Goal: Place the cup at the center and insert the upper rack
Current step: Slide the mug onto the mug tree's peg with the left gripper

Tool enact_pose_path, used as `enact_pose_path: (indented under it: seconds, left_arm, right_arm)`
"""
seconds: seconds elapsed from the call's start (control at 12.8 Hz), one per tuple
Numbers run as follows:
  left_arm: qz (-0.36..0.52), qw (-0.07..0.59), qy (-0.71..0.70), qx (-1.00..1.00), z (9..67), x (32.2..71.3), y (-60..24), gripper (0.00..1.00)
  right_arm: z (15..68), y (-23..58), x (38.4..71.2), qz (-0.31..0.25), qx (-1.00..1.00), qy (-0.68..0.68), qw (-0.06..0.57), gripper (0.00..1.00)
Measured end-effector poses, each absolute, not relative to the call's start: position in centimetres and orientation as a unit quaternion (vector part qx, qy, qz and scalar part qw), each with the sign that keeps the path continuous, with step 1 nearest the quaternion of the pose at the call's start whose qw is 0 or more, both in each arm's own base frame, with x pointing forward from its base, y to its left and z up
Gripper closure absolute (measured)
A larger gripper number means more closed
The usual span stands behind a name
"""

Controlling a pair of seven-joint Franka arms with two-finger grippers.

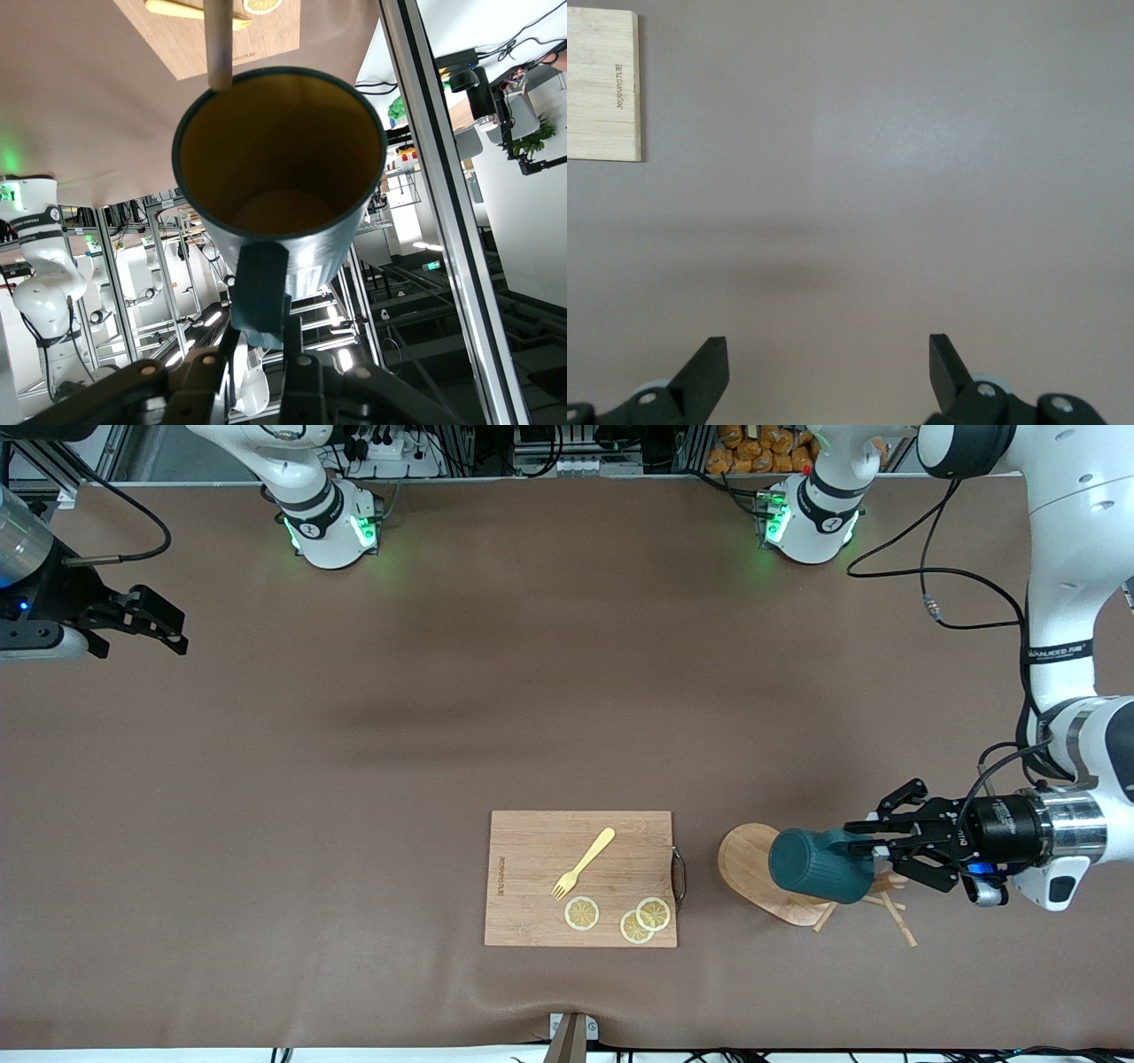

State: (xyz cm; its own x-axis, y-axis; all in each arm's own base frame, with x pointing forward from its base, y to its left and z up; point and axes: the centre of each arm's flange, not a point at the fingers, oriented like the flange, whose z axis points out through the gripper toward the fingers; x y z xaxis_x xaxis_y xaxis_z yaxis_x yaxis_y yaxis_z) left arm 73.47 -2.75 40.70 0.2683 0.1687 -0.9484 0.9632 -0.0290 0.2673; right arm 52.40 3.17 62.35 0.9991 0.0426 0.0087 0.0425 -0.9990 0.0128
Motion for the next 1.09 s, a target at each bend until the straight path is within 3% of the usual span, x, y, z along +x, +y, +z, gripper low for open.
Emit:
enact_pose_path:
  seconds: [1.09]
  left_arm:
    - [-0.384,0.518,0.476,0.598,35.7,73.9,-0.7,0.8]
  right_arm:
    - [62.4,3.1,52.4,0.004,1.0,0.02,0.006,0.0]
